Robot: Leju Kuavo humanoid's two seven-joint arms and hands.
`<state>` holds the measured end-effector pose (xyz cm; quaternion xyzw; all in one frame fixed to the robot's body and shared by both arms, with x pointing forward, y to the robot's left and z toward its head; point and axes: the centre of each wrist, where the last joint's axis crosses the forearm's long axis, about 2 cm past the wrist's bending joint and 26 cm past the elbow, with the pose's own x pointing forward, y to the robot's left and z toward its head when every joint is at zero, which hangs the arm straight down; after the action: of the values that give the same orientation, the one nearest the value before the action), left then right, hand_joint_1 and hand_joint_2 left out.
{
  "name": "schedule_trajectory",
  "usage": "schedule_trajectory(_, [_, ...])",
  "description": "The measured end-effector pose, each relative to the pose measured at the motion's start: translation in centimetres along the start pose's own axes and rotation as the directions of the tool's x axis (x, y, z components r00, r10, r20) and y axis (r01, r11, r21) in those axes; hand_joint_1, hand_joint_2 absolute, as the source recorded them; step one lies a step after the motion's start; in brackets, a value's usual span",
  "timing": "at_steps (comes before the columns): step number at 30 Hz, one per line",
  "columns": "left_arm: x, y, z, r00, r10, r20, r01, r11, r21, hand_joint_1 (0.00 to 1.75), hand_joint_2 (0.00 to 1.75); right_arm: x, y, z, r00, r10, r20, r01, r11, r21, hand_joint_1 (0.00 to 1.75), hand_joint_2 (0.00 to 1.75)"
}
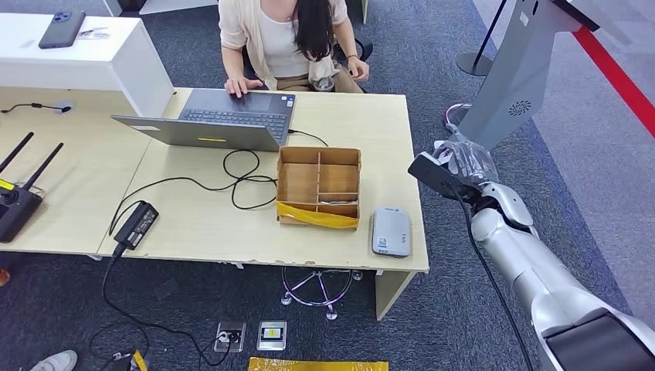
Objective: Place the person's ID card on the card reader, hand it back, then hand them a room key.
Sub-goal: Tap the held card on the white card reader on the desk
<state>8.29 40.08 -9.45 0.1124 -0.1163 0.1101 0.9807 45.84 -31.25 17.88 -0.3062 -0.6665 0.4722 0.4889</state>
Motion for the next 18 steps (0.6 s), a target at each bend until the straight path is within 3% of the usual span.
schedule_trajectory(18, [0.0,0.1,0.0,1.000,-0.005,0.015,0.005,1.000,-0.009,0.00,0.00,-2.5,5.3,4.7,0.999,-0.031,-0.043,0.036,0.993,0.109,1.75,1.75])
